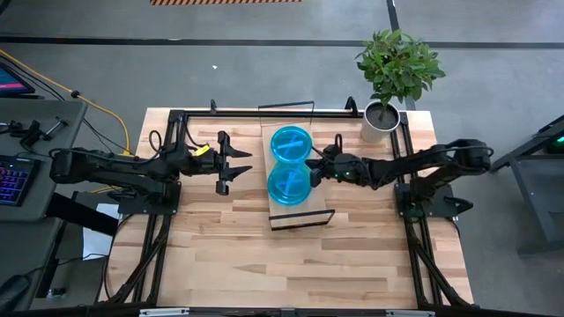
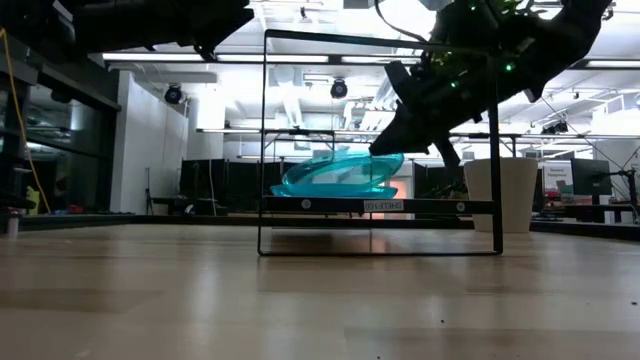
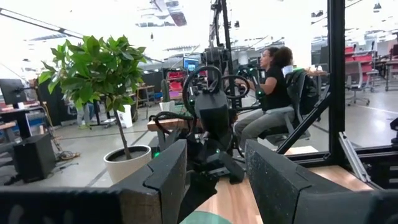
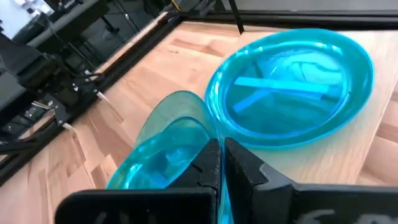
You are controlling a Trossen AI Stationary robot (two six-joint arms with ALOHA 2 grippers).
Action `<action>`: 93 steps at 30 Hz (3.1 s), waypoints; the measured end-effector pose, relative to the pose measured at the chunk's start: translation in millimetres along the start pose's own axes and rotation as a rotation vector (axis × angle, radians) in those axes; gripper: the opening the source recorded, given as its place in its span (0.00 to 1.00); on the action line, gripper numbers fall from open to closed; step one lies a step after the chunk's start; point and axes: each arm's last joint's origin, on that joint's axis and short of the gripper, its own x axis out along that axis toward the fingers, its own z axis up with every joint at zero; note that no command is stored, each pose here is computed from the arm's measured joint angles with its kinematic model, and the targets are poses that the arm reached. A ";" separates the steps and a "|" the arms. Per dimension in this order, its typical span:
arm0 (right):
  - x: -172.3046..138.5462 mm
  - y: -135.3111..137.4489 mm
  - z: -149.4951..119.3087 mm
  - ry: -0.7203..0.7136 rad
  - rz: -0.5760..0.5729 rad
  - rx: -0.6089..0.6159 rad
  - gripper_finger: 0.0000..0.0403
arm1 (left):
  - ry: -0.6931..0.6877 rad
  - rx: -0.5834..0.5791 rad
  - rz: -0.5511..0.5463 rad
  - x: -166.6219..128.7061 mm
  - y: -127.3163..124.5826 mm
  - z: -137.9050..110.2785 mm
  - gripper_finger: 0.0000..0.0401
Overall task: Place and stack plates onto a shelf
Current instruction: Stack the blue plate on top of the blue plate on the shelf, then adjust the shelf, then return to Home Position
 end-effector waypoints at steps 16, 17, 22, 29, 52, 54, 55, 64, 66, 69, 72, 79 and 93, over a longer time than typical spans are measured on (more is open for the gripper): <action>7.2 -0.6 -7.5 0.036 0.032 -0.006 0.12 | 0.007 -0.002 -0.001 0.0 0.0 -0.7 0.38; 6.7 -0.1 -6.6 0.031 0.036 -0.011 0.16 | 0.007 -0.002 -0.001 0.0 0.0 -0.7 0.38; 3.7 1.2 -2.2 0.017 0.051 -0.071 0.33 | 0.016 -0.003 -0.001 0.0 -0.1 -1.5 0.38; -20.0 4.4 16.2 0.028 0.089 -0.151 0.41 | 0.032 -0.005 -0.003 0.0 -0.3 -3.2 0.38; -106.8 44.9 -33.0 0.278 0.177 -0.344 0.05 | 0.043 -0.052 -0.006 0.0 -1.1 -4.2 0.38; -109.3 47.2 -35.5 0.283 0.193 -0.352 0.02 | 0.043 -0.052 -0.006 0.0 -1.1 -4.2 0.38; -110.4 48.3 -36.3 0.283 0.201 -0.353 0.01 | 0.043 -0.051 -0.006 0.0 -1.1 -4.2 0.38; -119.9 57.4 -43.6 0.314 0.295 -0.367 0.01 | 0.043 -0.051 -0.006 0.0 -1.1 -4.2 0.38; -122.0 60.1 -44.6 0.313 0.321 -0.363 0.00 | 0.043 -0.051 -0.006 0.0 -1.1 -4.2 0.38; -124.9 62.6 -46.5 0.316 0.345 -0.372 0.00 | 0.043 -0.056 -0.006 0.0 -1.1 -4.2 0.38; -127.0 64.1 -47.8 0.316 0.358 -0.376 0.00 | 0.043 -0.056 -0.006 0.0 -1.1 -4.2 0.38; -126.8 70.9 -50.4 0.308 0.417 -0.369 0.00 | 0.043 -0.056 -0.006 0.0 -1.1 -4.2 0.38; -138.7 62.9 -39.9 0.306 0.431 -0.465 0.00 | 0.109 -0.066 -0.012 -0.5 -1.8 -10.5 0.38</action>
